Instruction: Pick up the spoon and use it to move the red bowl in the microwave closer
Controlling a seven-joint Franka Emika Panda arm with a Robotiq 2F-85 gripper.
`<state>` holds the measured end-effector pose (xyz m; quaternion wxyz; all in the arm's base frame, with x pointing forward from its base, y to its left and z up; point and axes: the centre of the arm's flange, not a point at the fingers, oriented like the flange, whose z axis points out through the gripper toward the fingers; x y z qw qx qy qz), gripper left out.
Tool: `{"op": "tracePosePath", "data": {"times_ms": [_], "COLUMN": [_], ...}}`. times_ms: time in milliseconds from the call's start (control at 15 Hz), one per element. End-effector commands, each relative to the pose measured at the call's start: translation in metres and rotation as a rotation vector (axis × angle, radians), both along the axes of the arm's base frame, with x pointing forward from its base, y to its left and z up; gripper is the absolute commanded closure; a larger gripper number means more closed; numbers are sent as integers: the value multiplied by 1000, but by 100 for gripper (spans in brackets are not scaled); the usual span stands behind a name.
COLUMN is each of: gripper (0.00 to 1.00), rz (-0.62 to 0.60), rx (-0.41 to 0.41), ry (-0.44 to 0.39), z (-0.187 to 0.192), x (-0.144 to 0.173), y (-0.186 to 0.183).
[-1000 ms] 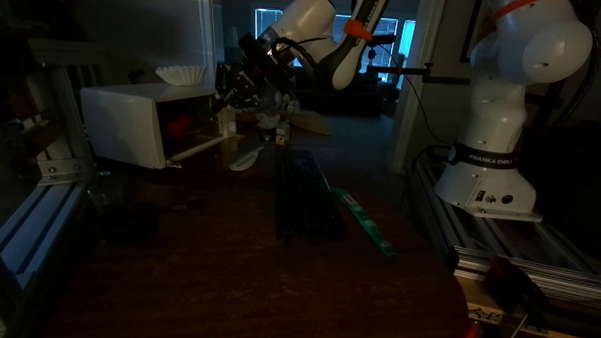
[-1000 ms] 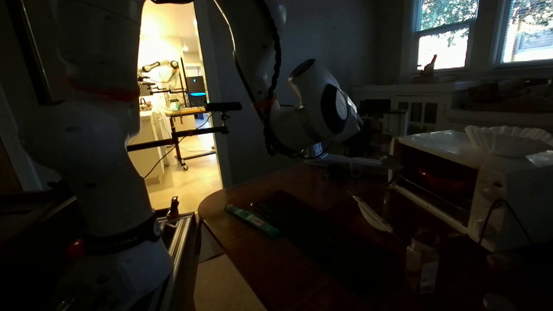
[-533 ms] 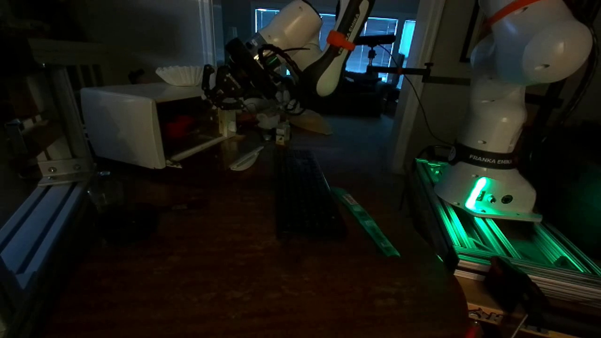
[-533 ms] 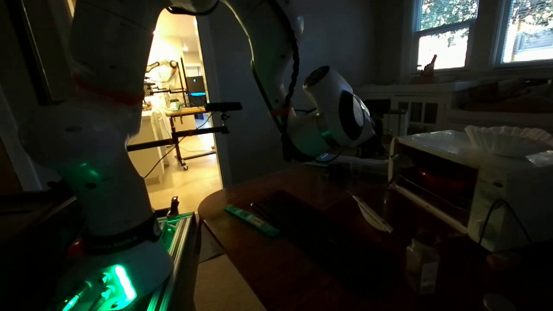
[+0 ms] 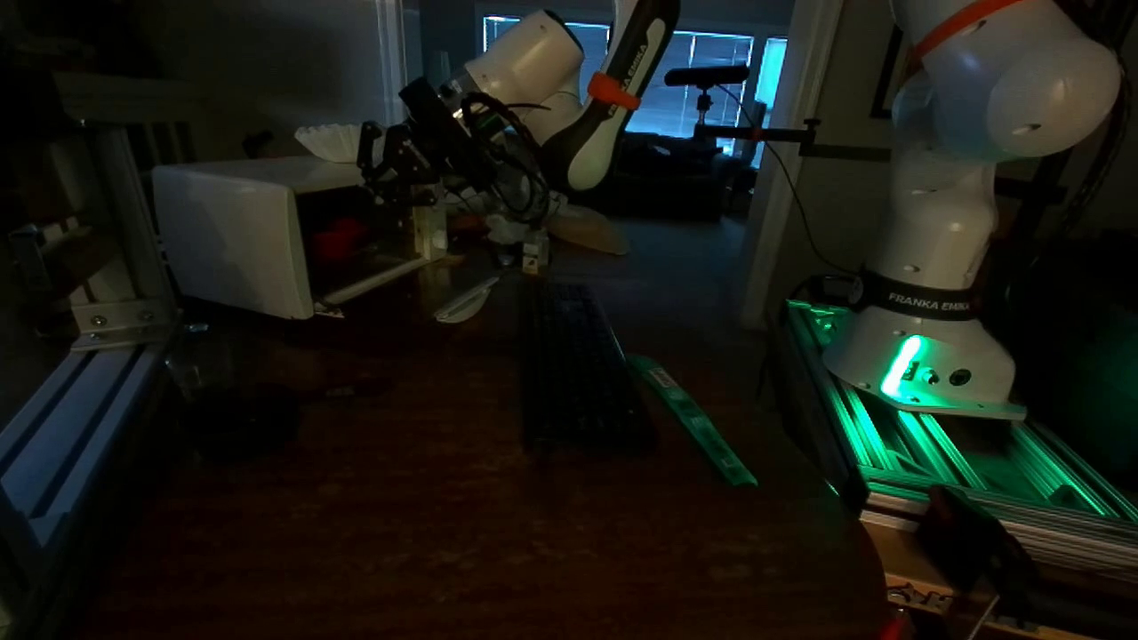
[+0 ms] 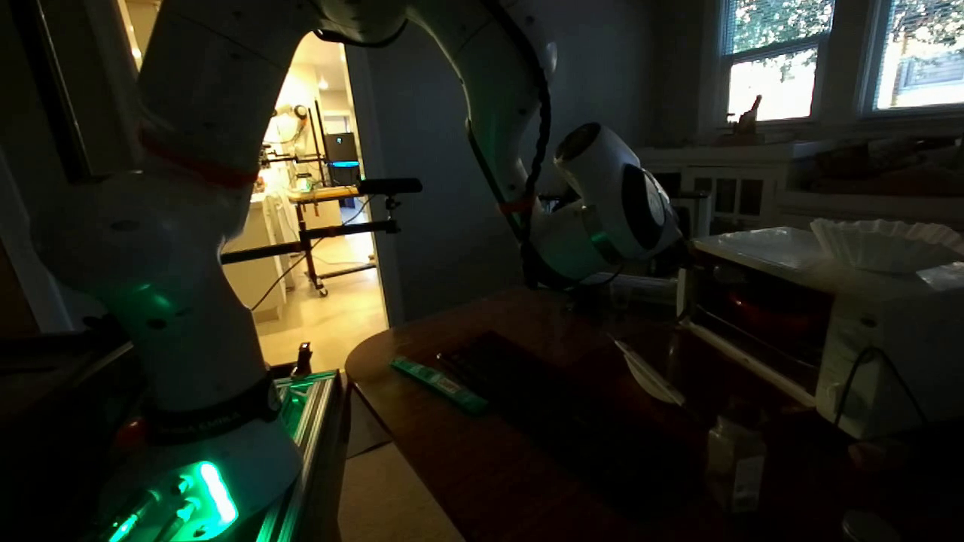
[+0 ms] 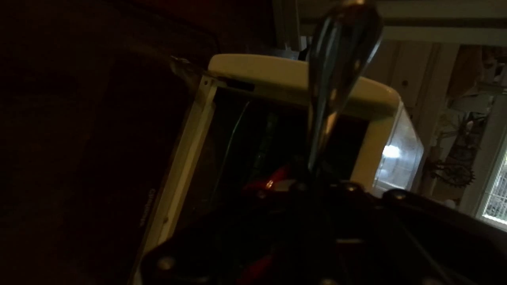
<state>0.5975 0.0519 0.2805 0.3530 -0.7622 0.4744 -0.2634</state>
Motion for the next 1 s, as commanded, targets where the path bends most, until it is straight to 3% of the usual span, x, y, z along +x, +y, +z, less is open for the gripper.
{"op": "tracePosePath", "data": {"times_ms": [0, 933], "gripper": [98, 98], "rz": [2, -28], "rx": [39, 80], "ry": [-33, -43], "z": [-8, -31], "x": [22, 41], "y": [-6, -24]}}
